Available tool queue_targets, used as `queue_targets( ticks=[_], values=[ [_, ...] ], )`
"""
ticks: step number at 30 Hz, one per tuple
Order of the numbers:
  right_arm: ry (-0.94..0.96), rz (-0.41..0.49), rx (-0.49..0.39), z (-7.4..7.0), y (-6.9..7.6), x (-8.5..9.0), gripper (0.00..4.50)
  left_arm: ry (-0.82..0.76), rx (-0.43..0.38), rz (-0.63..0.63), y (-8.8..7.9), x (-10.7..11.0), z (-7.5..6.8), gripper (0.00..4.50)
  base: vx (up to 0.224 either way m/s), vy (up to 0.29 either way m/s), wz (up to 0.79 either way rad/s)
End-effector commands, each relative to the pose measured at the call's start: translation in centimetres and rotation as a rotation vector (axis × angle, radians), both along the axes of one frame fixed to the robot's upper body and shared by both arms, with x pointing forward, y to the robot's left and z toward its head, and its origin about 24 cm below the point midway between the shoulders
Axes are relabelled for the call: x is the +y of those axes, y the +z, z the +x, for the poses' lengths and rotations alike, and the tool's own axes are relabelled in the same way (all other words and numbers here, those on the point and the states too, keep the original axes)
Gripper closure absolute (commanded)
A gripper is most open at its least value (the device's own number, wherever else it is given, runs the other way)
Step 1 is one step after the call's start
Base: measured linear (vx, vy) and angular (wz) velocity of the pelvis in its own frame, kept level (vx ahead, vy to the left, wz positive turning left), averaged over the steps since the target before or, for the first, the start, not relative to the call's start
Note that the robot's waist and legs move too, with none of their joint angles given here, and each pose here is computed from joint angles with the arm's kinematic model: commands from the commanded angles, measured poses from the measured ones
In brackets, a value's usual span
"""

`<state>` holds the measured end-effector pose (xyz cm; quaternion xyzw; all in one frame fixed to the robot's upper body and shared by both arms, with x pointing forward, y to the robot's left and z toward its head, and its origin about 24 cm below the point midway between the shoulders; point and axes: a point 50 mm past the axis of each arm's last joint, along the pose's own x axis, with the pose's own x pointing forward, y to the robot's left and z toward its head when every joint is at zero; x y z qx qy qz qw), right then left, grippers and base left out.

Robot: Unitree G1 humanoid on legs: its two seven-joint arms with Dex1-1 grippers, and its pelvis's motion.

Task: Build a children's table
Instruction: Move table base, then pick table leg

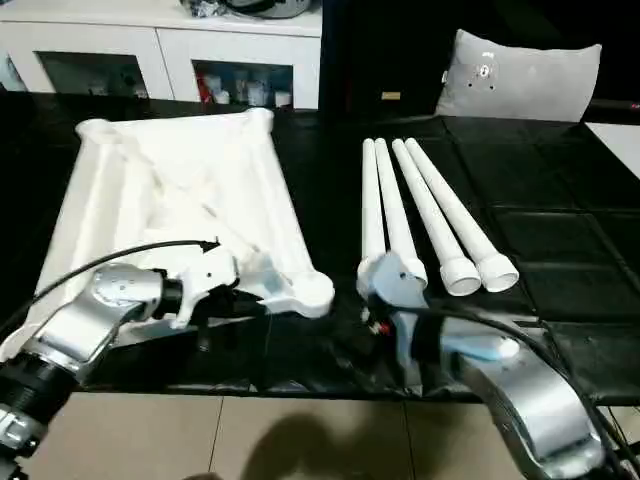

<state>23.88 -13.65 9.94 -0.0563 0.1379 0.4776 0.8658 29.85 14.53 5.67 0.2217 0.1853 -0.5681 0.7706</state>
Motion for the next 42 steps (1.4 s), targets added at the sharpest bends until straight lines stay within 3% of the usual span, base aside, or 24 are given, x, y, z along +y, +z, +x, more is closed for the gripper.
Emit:
queue_targets(
  ticks=[1, 3, 5, 7, 8, 9, 12, 15, 16, 20, 21, 27, 38, 42],
  values=[
    [-0.072, 0.025, -0.035, 1.0, 0.9, -0.5, 0.0, 0.002, -0.041, -0.041, 1.4, 0.3, 0.2, 3.93, 0.0, 0.0, 0.0],
    [-0.122, 0.054, -0.094, 2.3, 1.9, -0.1, 0.0, -0.006, -0.05, -0.069, 2.0, 0.4, -0.2, 3.87, 0.0, 0.0, 0.0],
    [-0.155, 0.038, -0.128, 2.9, 2.1, 0.0, 0.0, 0.006, -0.061, -0.086, 2.3, 0.4, -0.2, 3.52, 0.0, 0.0, 0.0],
    [-0.235, 0.019, -0.162, 4.4, 2.3, 0.4, 0.0, 0.026, -0.074, -0.131, 2.9, 0.4, -0.3, 3.42, 0.0, 0.0, 0.0],
    [-0.235, 0.019, -0.162, 4.4, 2.3, 0.4, 0.0, 0.026, -0.074, -0.131, 2.9, 0.4, -0.3, 3.42, 0.0, 0.0, 0.0],
    [-0.421, -0.074, -0.138, 6.6, 2.0, 0.4, 0.0, 0.028, -0.097, -0.167, 3.6, 0.3, -0.6, 3.15, 0.0, 0.0, 0.0],
    [-0.593, -0.11, 0.006, 9.1, 1.6, 0.5, 0.0, 0.075, -0.129, -0.198, 4.5, 0.2, -1.0, 3.01, 0.0, 0.0, 0.0],
    [-0.634, -0.089, 0.046, 10.2, 1.7, 0.7, 0.0, 0.118, -0.127, -0.186, 4.7, 0.3, -1.1, 2.68, 0.0, 0.0, 0.0],
    [-0.68, -0.124, 0.067, 11.4, 1.6, 0.7, 0.0, 0.163, -0.136, -0.204, 5.2, 0.2, -1.2, 2.62, 0.0, 0.0, 0.0],
    [-0.721, -0.149, 0.087, 12.5, 1.5, 0.7, 0.0, 0.18, -0.143, -0.243, 5.8, -0.1, -1.6, 2.36, 0.0, 0.0, 0.0],
    [-0.76, -0.171, 0.107, 13.4, 1.4, 0.8, 0.0, 0.183, -0.133, -0.263, 6.2, -0.5, -2.2, 2.23, 0.0, 0.0, 0.0],
    [-0.841, -0.217, 0.138, 14.8, 0.7, 0.5, 0.0, 0.199, -0.109, -0.255, 6.2, -1.1, -2.8, 1.99, 0.0, 0.0, 0.0],
    [-0.875, -0.289, 0.225, 15.1, -1.6, 0.1, 0.0, 0.257, -0.098, -0.227, 6.0, -1.1, -3.2, 1.99, 0.0, 0.0, 0.0],
    [-0.837, -0.256, 0.334, 14.8, -2.6, 0.5, 0.0, 0.265, -0.096, -0.211, 5.9, -1.0, -3.2, 1.99, 0.0, 0.0, 0.0]
  ],
)
